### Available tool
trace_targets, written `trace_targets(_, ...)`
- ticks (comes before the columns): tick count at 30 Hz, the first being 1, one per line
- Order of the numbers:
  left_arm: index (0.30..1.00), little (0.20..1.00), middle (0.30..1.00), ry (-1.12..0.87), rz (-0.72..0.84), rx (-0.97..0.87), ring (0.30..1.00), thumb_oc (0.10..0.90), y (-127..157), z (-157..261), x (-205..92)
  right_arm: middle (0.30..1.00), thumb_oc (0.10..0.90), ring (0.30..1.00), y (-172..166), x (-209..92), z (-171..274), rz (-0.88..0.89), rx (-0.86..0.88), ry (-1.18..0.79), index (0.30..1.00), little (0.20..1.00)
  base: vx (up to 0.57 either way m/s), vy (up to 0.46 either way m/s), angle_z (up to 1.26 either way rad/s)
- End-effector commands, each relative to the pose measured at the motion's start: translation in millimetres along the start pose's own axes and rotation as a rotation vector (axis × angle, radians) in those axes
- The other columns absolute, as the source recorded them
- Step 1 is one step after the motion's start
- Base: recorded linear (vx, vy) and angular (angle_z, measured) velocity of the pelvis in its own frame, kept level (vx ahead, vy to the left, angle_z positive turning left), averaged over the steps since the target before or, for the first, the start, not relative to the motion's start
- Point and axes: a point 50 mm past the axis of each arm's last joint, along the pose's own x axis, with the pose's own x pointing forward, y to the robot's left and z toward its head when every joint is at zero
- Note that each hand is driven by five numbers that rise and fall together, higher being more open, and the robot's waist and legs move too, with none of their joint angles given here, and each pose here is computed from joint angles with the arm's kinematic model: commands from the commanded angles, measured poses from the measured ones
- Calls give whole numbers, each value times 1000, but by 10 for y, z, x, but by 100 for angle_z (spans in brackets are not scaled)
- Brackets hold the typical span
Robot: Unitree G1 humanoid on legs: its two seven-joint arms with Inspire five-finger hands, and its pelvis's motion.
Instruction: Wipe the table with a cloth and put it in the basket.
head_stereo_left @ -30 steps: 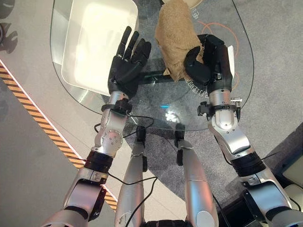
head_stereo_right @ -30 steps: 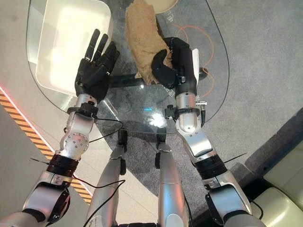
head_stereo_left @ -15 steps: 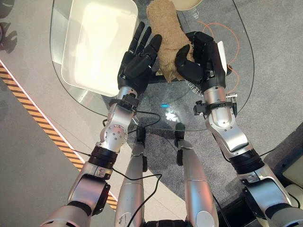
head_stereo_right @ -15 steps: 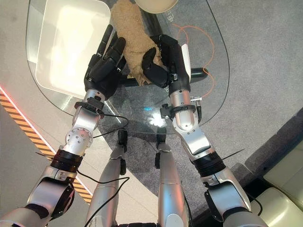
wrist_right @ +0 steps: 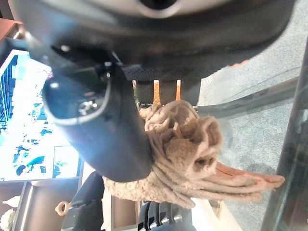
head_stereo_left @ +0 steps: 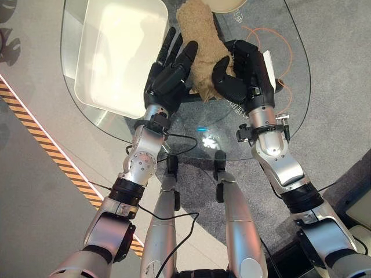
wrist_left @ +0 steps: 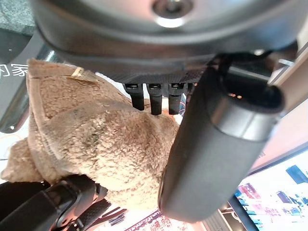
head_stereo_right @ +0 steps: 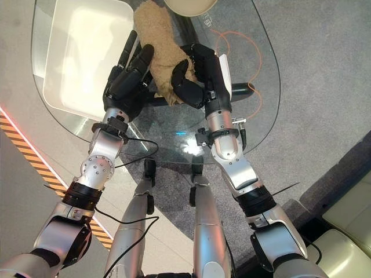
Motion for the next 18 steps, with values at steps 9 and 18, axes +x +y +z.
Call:
trace_targets(9, 900, 900, 900, -213, -182, 57, 900, 800, -462, 433, 184, 300, 100, 300, 194, 137, 1122, 168, 100, -563, 300, 200, 0, 0, 0)
trace_targets(18, 900, 900, 900, -215, -171, 74, 900, 800, -451, 444, 196, 300, 100, 300, 230, 147, 1155, 233, 76, -573, 300, 200, 0, 0, 0)
